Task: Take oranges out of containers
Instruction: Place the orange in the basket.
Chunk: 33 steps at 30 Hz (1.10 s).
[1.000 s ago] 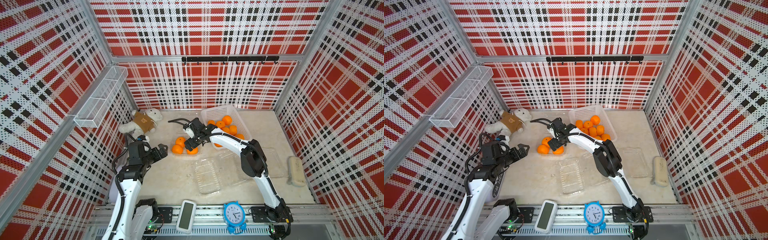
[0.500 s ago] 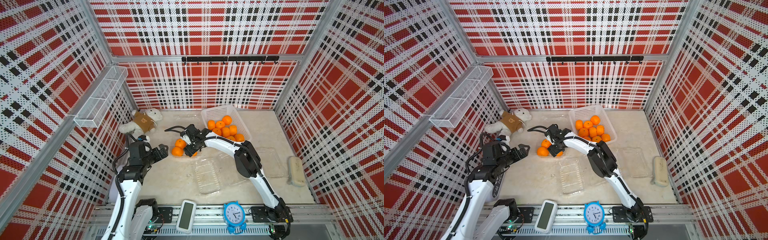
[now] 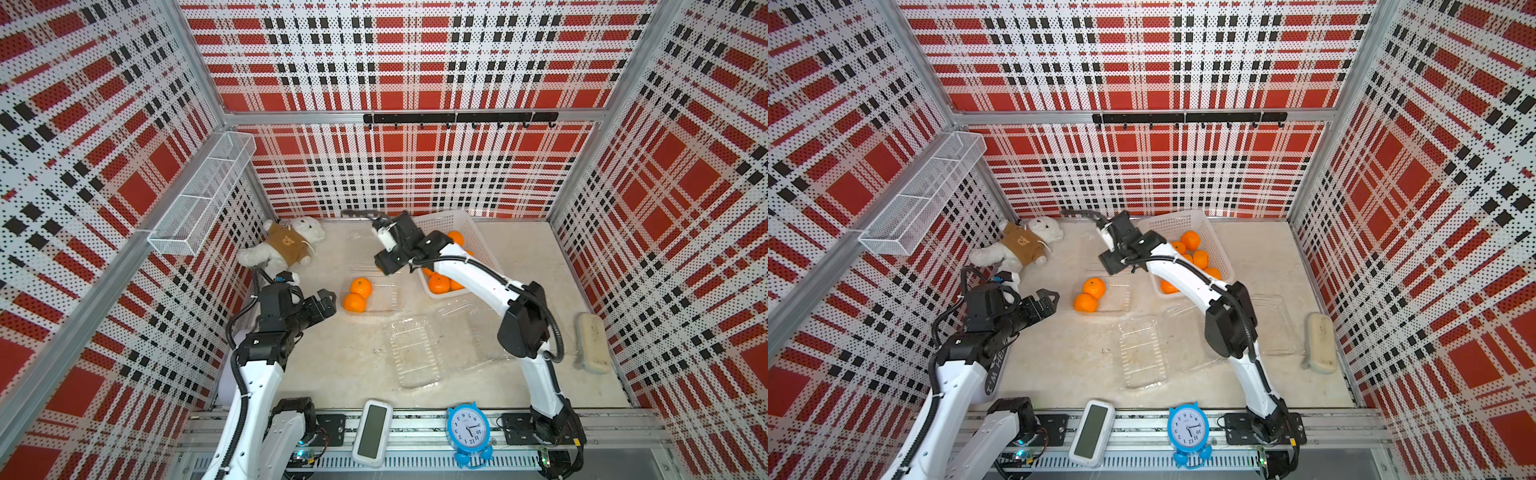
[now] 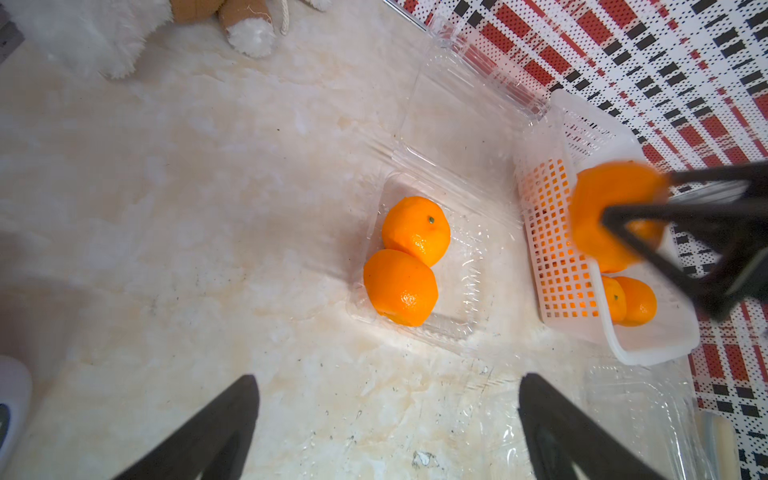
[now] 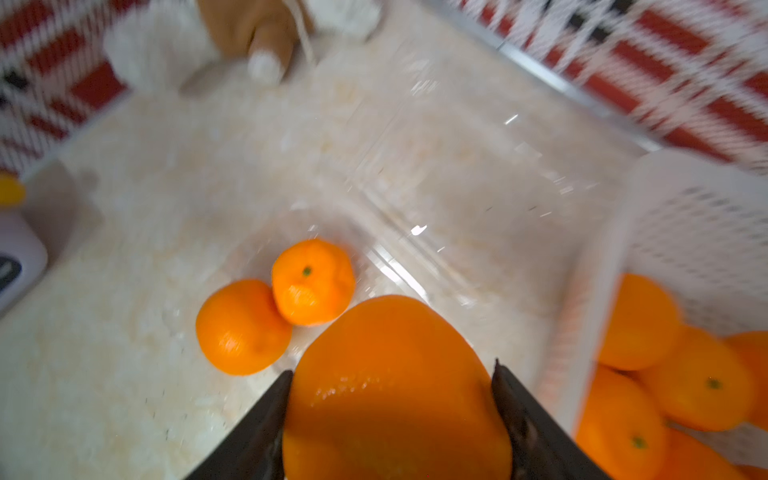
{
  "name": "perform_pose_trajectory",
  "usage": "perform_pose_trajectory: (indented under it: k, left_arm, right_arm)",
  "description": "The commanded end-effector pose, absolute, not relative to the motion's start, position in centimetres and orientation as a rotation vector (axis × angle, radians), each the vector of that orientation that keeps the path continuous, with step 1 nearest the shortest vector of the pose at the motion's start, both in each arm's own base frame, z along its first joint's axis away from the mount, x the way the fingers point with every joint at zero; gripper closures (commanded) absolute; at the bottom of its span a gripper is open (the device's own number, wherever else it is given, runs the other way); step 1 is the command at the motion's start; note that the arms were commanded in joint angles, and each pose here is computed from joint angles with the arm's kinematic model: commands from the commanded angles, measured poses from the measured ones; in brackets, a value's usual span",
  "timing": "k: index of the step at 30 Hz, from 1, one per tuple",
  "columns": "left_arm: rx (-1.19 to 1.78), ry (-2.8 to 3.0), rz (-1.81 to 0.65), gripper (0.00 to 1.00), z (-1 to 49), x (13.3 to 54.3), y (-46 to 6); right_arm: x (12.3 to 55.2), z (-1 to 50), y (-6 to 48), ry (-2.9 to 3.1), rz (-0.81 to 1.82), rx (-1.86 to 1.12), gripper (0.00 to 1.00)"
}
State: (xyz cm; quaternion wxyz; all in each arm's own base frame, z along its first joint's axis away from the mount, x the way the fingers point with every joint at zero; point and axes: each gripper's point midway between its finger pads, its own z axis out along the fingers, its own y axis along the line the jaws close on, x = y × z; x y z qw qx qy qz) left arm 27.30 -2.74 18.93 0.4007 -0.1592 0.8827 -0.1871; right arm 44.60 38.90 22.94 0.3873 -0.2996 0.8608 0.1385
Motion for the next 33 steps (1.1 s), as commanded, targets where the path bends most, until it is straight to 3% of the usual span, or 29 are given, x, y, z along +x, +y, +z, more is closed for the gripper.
perform_pose_trajectory:
  k: [1, 6, 12, 24, 33]
  left_arm:
    - [-0.396, 2.209, -0.472, 0.01, 19.5, 27.5, -2.8]
    - [-0.385, 2.213, -0.485, 0.01, 19.4, 27.8, -3.0]
    - [-0.39, 2.229, -0.489, 0.01, 18.9, 28.5, -3.0]
    - [-0.407, 2.263, -0.508, 0.01, 17.9, 29.5, -3.5]
    - [-0.37, 2.253, -0.509, 0.01, 18.7, 29.5, -4.1]
  right_arm:
    - [52.1, 28.2, 33.5, 2.036, 0.361, -0.458, 0.44]
    - [59.8, 26.0, 28.0, 2.017, 0.374, -0.242, 0.45]
    - [64.6, 21.5, 25.9, 2.025, 0.497, -0.112, 0.46]
    - [64.6, 15.4, 25.2, 2.121, 0.497, -0.056, 0.41]
    - [63.0, 14.1, 24.8, 2.161, 0.506, -0.059, 0.21]
